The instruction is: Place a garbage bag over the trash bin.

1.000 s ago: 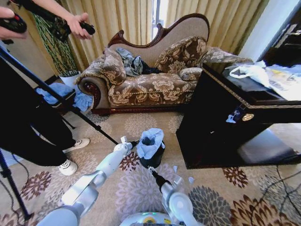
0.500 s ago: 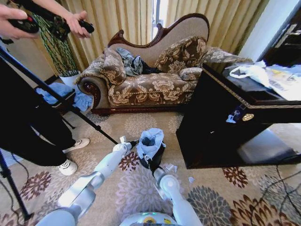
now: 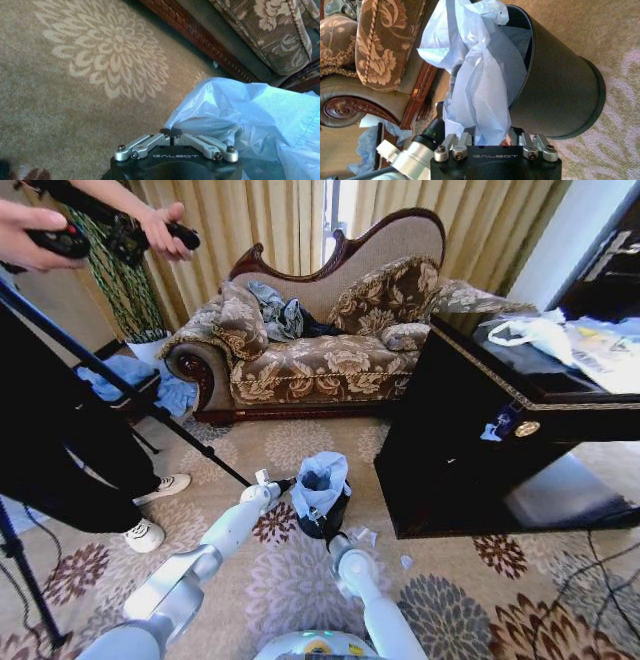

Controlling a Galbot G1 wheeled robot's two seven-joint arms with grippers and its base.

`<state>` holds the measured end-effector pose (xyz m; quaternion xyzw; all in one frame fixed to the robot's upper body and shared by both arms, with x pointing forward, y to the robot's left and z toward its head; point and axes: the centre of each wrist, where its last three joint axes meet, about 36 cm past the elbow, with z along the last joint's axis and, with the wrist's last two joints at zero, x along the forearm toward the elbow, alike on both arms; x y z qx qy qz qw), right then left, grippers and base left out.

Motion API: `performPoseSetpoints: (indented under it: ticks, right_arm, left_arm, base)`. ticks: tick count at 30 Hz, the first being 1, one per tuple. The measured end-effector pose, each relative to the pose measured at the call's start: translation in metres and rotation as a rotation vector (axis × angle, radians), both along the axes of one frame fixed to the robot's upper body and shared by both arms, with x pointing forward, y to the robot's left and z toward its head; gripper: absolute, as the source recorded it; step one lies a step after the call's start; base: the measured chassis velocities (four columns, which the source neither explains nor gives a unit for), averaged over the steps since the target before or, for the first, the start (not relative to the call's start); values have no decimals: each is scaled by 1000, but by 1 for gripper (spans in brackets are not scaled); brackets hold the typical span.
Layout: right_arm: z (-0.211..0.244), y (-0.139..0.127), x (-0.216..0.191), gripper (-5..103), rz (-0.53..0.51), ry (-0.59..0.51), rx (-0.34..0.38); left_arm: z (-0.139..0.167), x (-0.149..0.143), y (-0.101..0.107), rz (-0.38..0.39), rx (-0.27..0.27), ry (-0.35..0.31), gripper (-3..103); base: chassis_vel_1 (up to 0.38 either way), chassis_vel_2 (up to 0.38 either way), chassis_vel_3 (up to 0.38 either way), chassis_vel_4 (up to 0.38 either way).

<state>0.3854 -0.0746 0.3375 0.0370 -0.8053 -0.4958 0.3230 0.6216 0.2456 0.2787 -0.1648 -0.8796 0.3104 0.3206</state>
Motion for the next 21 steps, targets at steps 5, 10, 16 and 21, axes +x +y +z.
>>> performPoseSetpoints:
  ticks: [5, 10, 16, 21]
  right_arm:
    - [-3, 1, -3, 27, 8, -5, -30]
    - [-5, 3, -2, 11, 1, -10, -38]
    - [-6, 4, -1, 3, 4, -23, -50]
    - [-11, 4, -11, 0, 19, -37, -104]
  left_arm:
    - [0, 0, 2, 4, -1, 0, 0]
    - [0, 0, 3, 6, -1, -2, 0]
    - [1, 1, 3, 7, -1, -3, 0]
    - [3, 0, 4, 10, -10, -9, 0]
  base:
    - [0, 0, 0, 0]
    - [0, 0, 0, 0]
    - [0, 0, 0, 0]
    - [0, 0, 0, 0]
